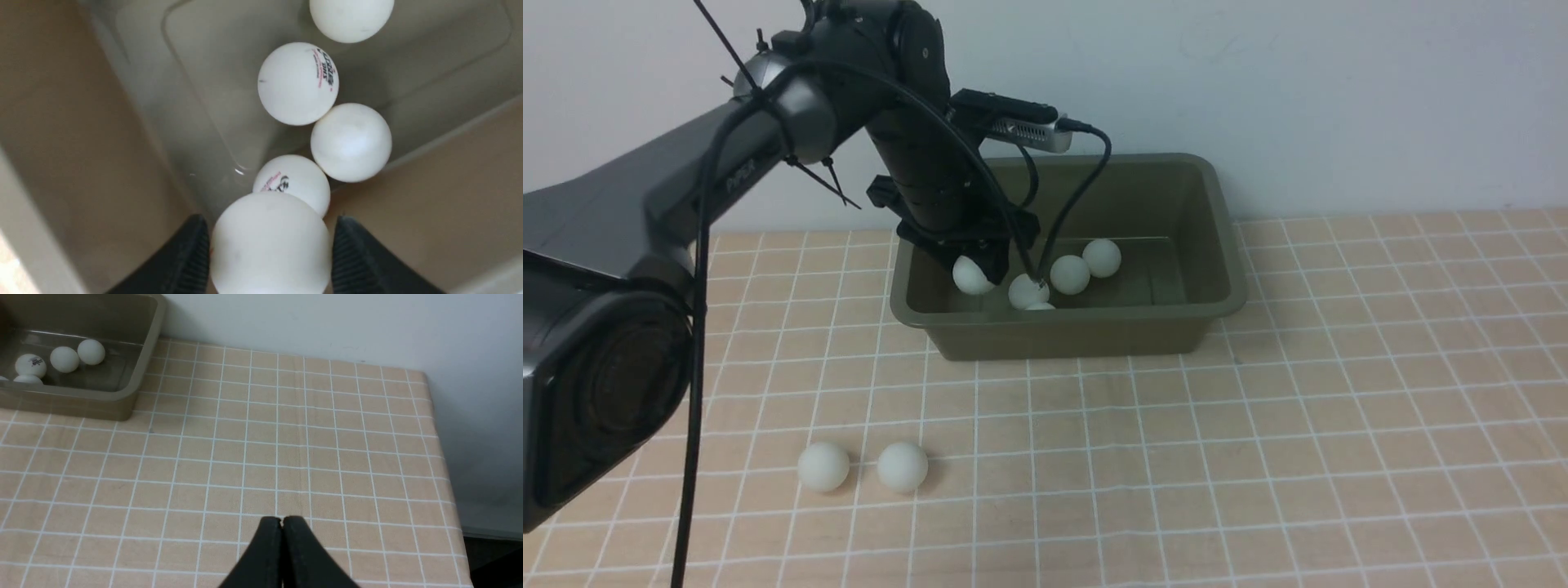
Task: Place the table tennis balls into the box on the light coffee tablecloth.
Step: 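Drop the ball into the bin, then reach for and grasp a ping pong ball on the table beside the basket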
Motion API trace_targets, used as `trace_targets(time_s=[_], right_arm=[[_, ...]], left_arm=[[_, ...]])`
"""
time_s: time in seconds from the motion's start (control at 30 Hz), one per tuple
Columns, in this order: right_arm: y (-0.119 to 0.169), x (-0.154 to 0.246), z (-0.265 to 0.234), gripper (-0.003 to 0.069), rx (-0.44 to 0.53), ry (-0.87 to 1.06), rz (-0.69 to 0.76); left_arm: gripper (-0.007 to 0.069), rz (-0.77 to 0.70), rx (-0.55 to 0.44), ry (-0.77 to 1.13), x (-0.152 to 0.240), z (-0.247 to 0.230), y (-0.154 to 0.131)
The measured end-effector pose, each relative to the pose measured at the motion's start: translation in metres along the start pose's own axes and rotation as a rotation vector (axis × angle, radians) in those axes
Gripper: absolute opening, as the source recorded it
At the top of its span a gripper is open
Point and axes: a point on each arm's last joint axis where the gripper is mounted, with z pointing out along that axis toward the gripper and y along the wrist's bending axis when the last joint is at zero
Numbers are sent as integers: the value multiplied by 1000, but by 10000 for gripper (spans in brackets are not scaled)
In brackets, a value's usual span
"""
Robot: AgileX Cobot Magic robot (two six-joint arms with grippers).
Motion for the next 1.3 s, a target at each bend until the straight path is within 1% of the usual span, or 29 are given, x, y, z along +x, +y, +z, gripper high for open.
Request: trace_targets(time_s=[0.13,0.2,0.3,0.4,0.53,0.6,0.7,0.8,0.83,0.87,0.93,1.07,1.13,1.17,1.2,1.23,1.27,1.3], right_arm=[[0,0,0,-18,0,0,0],[0,0,0,-18,0,0,0],[0,0,0,-18,0,0,0],[0,0,0,-18,0,0,0],[0,0,0,-18,0,0,0],[0,0,0,-18,0,0,-6],[0,0,0,-18,0,0,-19],[0,0,0,-18,0,0,-23],[0,0,0,-18,0,0,-23],[0,0,0,-18,0,0,-23],[0,0,0,-18,0,0,-24],[0,1,1,-18,0,3,-27],[0,2,2,-18,-1,9,-28],[0,2,3,-18,-1,11,-28],[1,3,4,-18,-2,18,-28],[1,5,8,-18,-3,32,-29],[1,6,8,-18,-4,34,-29],[2,8,12,-18,-7,49,-30]], left_arm=[[317,2,-1,-8,-1,4,0],[346,2,-2,-13,-1,5,1],[410,3,-2,-15,-2,5,1],[442,4,-1,1,0,5,1],[446,7,5,47,3,-2,-1],[446,13,-1,28,0,-15,-2],[446,30,-25,-45,-4,-50,-4],[445,42,-58,-128,-1,-96,-7],[445,43,-61,-133,-1,-99,-7],[444,46,-84,-176,5,-126,-9],[430,45,-109,-216,17,-156,-11],[398,37,-136,-238,55,-200,-17],[386,37,-151,-223,81,-210,-19],[384,36,-153,-208,84,-211,-19],[382,37,-162,-202,100,-219,-20],[382,37,-169,-178,116,-219,-20],[382,36,-168,-162,119,-215,-20],[382,35,-171,-138,135,-214,-21]])
